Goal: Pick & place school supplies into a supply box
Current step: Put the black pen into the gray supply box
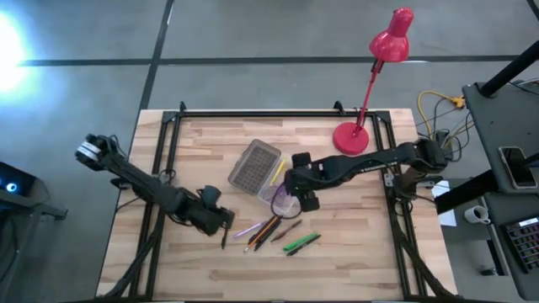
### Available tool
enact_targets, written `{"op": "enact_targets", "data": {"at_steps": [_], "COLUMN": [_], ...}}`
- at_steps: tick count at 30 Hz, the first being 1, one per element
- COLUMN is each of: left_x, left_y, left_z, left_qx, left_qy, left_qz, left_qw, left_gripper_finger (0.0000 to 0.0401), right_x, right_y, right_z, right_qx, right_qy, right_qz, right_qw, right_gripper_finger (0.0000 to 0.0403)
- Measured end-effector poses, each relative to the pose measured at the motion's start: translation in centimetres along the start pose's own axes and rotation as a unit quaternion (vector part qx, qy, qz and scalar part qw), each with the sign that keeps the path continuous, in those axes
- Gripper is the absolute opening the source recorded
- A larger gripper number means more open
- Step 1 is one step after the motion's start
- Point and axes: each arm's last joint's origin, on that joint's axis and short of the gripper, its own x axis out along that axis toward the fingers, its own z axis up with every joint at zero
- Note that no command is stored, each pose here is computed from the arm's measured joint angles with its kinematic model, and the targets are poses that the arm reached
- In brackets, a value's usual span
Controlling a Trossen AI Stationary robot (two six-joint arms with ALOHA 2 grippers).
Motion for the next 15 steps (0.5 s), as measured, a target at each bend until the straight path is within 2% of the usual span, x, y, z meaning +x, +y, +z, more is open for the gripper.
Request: {"op": "enact_targets", "data": {"at_steps": [3, 7, 9, 15], "left_x": [1.4, 2.5, 2.6, 3.4], "left_y": [-1.1, -1.8, -2.4, -3.5], "left_z": [-0.7, -1.2, -1.3, -1.7], "left_qx": [-0.004, -0.007, -0.013, -0.040], "left_qy": [0.019, 0.009, 0.009, 0.019], "left_qz": [0.067, 0.173, 0.173, 0.103], "left_qw": [0.998, 0.985, 0.985, 0.994], "left_gripper_finger": [0.0152, 0.0173, 0.0175, 0.0175], "right_x": [-0.7, -1.4, -1.8, -2.6], "right_y": [0.6, 1.1, 1.1, 1.0], "right_z": [-0.8, -1.8, -2.4, -4.3], "right_qx": [0.025, 0.056, 0.067, 0.090], "right_qy": [0.016, 0.028, 0.041, 0.038], "right_qz": [-0.001, 0.001, 0.001, -0.001], "right_qw": [1.000, 0.998, 0.997, 0.995], "right_gripper_finger": [0.0268, 0.0278, 0.0279, 0.0274]}}
